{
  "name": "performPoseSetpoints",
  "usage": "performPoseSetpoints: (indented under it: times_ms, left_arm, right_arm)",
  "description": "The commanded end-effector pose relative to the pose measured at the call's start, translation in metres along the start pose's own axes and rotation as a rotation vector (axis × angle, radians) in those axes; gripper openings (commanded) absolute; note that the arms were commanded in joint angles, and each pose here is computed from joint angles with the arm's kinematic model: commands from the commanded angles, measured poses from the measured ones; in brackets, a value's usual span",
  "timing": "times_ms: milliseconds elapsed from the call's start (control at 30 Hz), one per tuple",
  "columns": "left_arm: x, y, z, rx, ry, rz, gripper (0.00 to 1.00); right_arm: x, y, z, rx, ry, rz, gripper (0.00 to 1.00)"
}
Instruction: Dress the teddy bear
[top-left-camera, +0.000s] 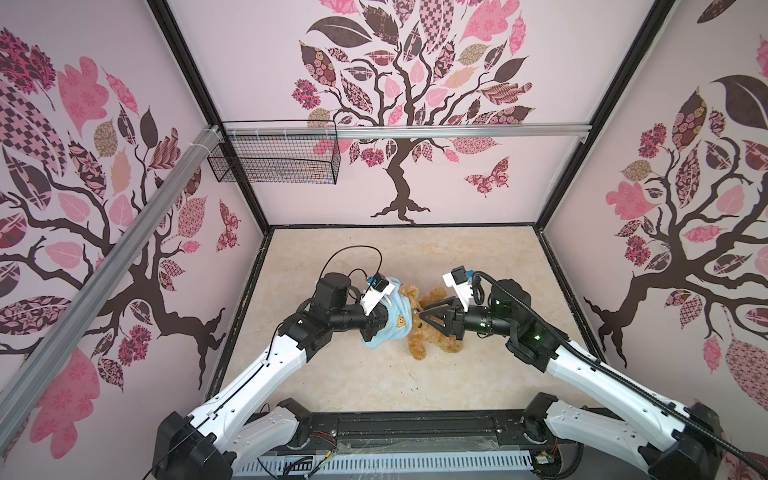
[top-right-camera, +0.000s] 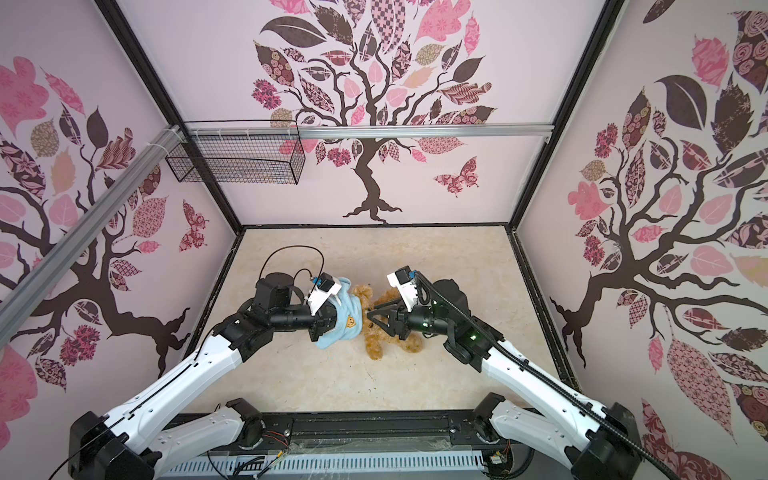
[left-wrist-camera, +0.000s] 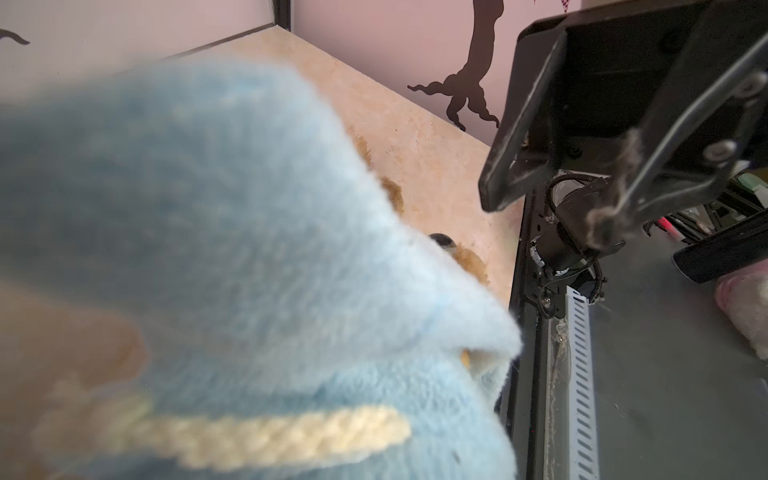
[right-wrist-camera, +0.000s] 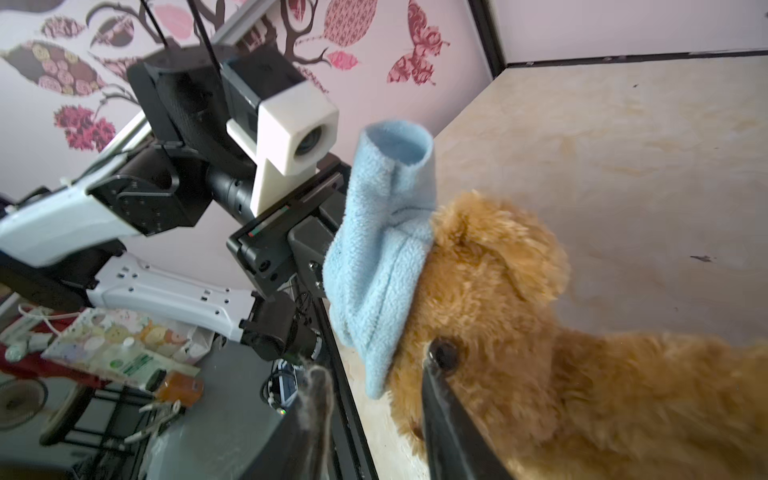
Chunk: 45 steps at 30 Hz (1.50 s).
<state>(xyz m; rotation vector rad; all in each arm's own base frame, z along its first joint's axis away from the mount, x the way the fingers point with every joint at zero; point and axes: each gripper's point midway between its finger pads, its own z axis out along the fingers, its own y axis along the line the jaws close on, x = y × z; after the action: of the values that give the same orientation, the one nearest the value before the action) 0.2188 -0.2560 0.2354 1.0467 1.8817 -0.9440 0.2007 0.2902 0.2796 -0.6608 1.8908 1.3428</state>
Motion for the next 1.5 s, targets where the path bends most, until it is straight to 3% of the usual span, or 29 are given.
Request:
performPoseSetpoints:
  times_ms: [0, 233, 500, 567, 700, 933, 1300, 1467]
  left_arm:
    - [0.003, -0.003, 0.005, 0.016, -0.013, 0.084, 0.0]
    - [0.01, -0.007, 0.009, 0.046, 0.005, 0.102, 0.0]
    - [0.013, -0.008, 0.009, 0.047, 0.011, 0.111, 0.0]
    - [0.012, -0.01, 0.008, 0.051, 0.005, 0.115, 0.0]
    - [0.012, -0.011, 0.006, 0.048, 0.002, 0.124, 0.0]
    - [0.011, -0.012, -0.005, -0.004, -0.042, 0.14, 0.0]
    - [-0.007, -0.016, -0.02, -0.034, -0.158, 0.072, 0.0]
    - [-0.015, -0.001, -0.035, -0.097, -0.227, -0.001, 0.0]
  right_arm:
    - [-0.008, 0.02, 0.007, -0.127, 0.023, 0.076, 0.36]
    - [-0.013, 0.002, 0.023, -0.076, 0.012, 0.102, 0.36]
    - [-0.02, -0.007, 0.035, -0.064, 0.003, 0.13, 0.26]
    - [-0.019, -0.013, 0.039, -0.054, 0.003, 0.147, 0.21]
    - [-0.026, -0.03, 0.035, 0.01, -0.054, 0.182, 0.0]
    - [-0.034, -0.096, -0.02, 0.187, -0.273, 0.35, 0.0]
    - [0.028, -0.158, -0.033, 0.352, -0.241, 0.477, 0.0]
    - [0.059, -0.189, -0.04, 0.436, -0.208, 0.515, 0.0]
